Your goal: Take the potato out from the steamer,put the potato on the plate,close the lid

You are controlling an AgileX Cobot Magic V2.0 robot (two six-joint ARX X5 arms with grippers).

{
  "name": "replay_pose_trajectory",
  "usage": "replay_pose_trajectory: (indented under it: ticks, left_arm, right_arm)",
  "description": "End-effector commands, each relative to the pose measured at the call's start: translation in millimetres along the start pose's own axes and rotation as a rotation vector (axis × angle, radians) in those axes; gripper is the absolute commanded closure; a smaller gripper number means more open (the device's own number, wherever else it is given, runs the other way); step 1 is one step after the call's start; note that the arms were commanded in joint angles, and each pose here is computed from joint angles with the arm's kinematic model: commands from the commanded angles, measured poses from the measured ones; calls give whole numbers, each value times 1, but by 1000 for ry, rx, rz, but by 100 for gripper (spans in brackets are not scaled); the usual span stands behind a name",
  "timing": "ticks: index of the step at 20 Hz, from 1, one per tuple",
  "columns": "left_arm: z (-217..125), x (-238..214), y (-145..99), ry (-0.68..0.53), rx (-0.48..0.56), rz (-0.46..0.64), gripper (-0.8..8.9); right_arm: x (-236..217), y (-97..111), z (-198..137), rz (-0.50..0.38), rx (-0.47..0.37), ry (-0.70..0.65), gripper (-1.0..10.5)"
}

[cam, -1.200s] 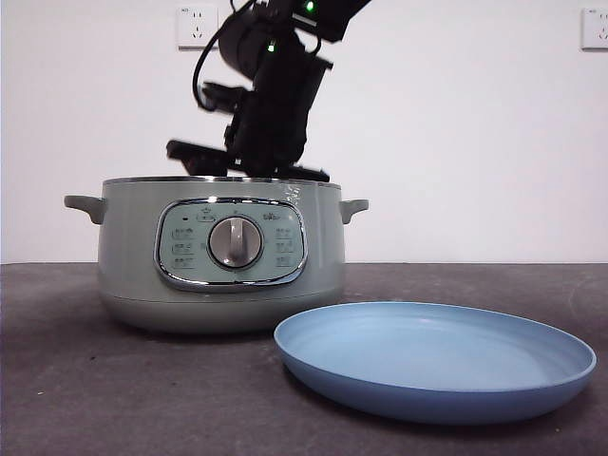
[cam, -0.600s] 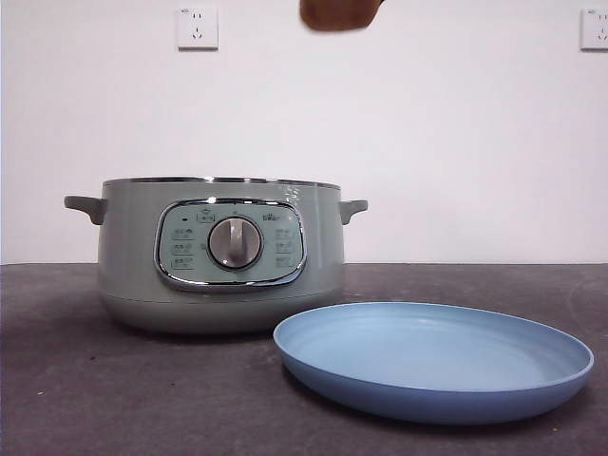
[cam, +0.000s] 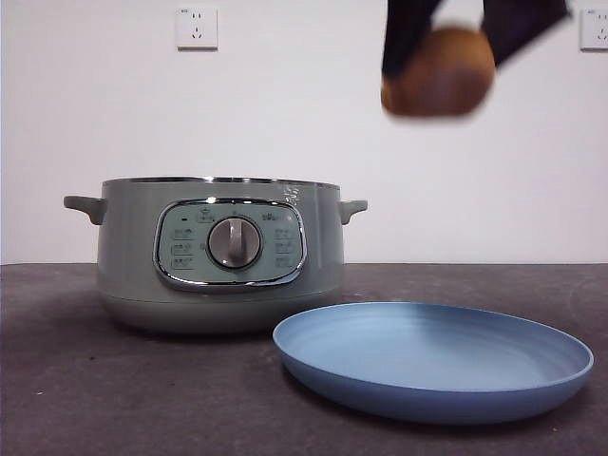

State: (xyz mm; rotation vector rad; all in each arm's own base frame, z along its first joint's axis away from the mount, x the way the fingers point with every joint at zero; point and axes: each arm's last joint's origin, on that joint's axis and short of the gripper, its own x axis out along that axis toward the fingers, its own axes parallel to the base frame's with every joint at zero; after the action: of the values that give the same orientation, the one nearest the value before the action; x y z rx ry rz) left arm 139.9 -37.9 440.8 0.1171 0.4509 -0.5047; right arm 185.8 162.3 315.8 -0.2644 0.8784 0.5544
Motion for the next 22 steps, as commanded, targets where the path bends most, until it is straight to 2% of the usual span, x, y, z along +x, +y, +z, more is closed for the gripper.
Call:
replay_pose_trajectory:
  ticks: [1, 5, 9, 17, 18, 19, 21, 22]
  left_arm:
    - [7, -3, -1, -65, 17, -16, 822]
    - [7, -2, 0, -62, 15, -17, 822]
    - [7, -2, 0, -62, 15, -17, 822]
    - [11, 12, 3, -56, 19, -28, 822]
    - [13, 18, 3, -50, 24, -36, 822]
    - [14, 25, 4, -45, 30, -46, 822]
    - [18, 43, 4, -34, 50, -68, 822]
    - [20, 53, 4, -28, 58, -80, 822]
  right_arm:
    - [31, 1, -23, -1, 30, 38, 959]
    - [69, 2, -50, 44, 61, 27, 959]
    - [97, 2, -69, 41, 61, 52, 959]
    - [136, 3, -84, 26, 56, 156, 931]
    - [136, 3, -84, 25, 66, 155, 871]
    - [135, 3, -84, 25, 70, 152, 758]
    - [134, 3, -84, 24, 70, 148, 442]
    - [134, 3, -83, 25, 71, 147, 335]
